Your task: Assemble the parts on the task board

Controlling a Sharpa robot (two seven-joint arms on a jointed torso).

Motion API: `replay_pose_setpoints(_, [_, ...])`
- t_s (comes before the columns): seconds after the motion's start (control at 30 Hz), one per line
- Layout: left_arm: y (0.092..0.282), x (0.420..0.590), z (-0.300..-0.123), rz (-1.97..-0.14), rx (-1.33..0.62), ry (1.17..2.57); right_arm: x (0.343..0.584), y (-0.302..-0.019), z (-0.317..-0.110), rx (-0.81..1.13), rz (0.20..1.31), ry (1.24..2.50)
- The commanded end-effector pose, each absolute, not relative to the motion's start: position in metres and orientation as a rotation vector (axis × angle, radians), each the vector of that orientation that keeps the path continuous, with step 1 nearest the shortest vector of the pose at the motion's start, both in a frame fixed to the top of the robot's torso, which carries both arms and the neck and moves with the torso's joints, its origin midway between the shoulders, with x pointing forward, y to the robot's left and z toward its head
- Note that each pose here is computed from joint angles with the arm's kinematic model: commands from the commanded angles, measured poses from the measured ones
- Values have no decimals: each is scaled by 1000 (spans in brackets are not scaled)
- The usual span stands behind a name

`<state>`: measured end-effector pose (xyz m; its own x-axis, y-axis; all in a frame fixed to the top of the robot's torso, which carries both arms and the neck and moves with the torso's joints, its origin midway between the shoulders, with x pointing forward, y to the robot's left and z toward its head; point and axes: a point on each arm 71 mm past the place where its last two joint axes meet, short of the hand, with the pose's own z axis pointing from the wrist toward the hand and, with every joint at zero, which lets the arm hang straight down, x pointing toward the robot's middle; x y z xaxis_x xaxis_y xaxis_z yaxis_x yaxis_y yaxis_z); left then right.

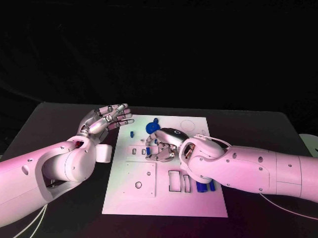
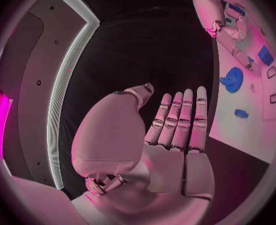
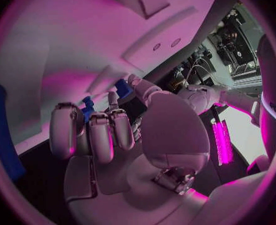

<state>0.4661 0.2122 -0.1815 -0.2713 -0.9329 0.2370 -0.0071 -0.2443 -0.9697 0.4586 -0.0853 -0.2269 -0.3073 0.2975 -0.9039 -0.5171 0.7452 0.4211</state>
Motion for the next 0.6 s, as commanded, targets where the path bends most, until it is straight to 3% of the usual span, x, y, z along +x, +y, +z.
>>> replay_pose_setpoints(0.03, [212,467,-182,-1599,-1209,1286,455,-87,-226,-175,834,1680])
replay_pose_setpoints(0.37, [213,468,-192,-1521,-1137,1515,440,-108,-210,-81,960,1581])
replay_pose_setpoints(0.6, [216,471,-189,-1537,-1025,1548,435,-133,-187,73,1099,1558])
